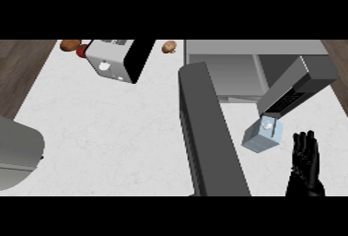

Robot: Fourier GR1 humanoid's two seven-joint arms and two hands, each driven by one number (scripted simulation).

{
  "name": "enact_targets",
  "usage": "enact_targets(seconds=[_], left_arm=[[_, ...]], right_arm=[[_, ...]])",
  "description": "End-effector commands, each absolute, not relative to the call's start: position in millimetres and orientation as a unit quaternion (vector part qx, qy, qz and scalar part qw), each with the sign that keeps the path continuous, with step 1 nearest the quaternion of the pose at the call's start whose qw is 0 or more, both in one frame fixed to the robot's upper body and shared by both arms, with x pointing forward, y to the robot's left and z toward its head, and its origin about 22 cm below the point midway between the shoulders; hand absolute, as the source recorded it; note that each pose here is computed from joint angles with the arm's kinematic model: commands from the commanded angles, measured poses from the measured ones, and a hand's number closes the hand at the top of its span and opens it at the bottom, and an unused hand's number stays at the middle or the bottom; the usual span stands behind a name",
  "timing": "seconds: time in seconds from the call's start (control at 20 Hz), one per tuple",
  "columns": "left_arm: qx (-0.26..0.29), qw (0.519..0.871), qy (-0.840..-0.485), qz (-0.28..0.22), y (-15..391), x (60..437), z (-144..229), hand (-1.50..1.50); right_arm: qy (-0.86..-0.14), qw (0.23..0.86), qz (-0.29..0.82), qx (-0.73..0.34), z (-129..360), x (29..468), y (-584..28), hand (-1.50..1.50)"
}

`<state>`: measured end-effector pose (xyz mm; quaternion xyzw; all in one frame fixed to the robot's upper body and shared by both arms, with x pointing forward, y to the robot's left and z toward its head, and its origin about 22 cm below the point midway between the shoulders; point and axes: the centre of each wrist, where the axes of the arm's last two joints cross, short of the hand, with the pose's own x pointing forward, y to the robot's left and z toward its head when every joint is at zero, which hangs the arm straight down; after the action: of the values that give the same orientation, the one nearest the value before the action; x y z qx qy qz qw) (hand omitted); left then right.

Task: Pick up the milk, place it into the microwave and close the microwave

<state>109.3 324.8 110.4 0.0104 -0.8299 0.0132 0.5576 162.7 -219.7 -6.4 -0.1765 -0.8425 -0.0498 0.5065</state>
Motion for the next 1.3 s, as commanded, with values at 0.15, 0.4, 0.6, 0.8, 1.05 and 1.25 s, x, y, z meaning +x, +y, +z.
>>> enact_targets(seconds=[0.15,0.4,0.6,0.8,1.05,1.25], left_arm=[[0.008,0.56,-0.828,0.016,324.2,99.1,121.9,-1.5],[0.012,0.557,-0.83,0.013,328.9,91.5,118.5,-1.5],[0.008,0.554,-0.832,0.016,342.3,113.5,112.5,-1.5],[0.009,0.557,-0.83,0.013,334.4,102.0,110.4,-1.5],[0.007,0.555,-0.832,0.019,331.2,114.5,133.9,-1.5],[0.019,0.551,-0.834,0.012,330.9,105.7,104.0,-1.5]], right_arm=[[-0.828,0.518,-0.062,-0.206,-36.9,173.6,-269.3,-1.5],[-0.824,0.526,-0.063,-0.201,-82.2,175.4,-270.1,-1.5],[-0.829,0.527,-0.053,-0.18,-100.4,192.4,-273.1,-1.5],[-0.828,0.529,-0.045,-0.181,-114.8,213.4,-279.1,-1.5],[-0.821,0.532,-0.038,-0.201,-125.0,215.5,-285.9,-1.5],[-0.82,0.53,-0.038,-0.212,-129.6,222.6,-308.4,-1.5]])
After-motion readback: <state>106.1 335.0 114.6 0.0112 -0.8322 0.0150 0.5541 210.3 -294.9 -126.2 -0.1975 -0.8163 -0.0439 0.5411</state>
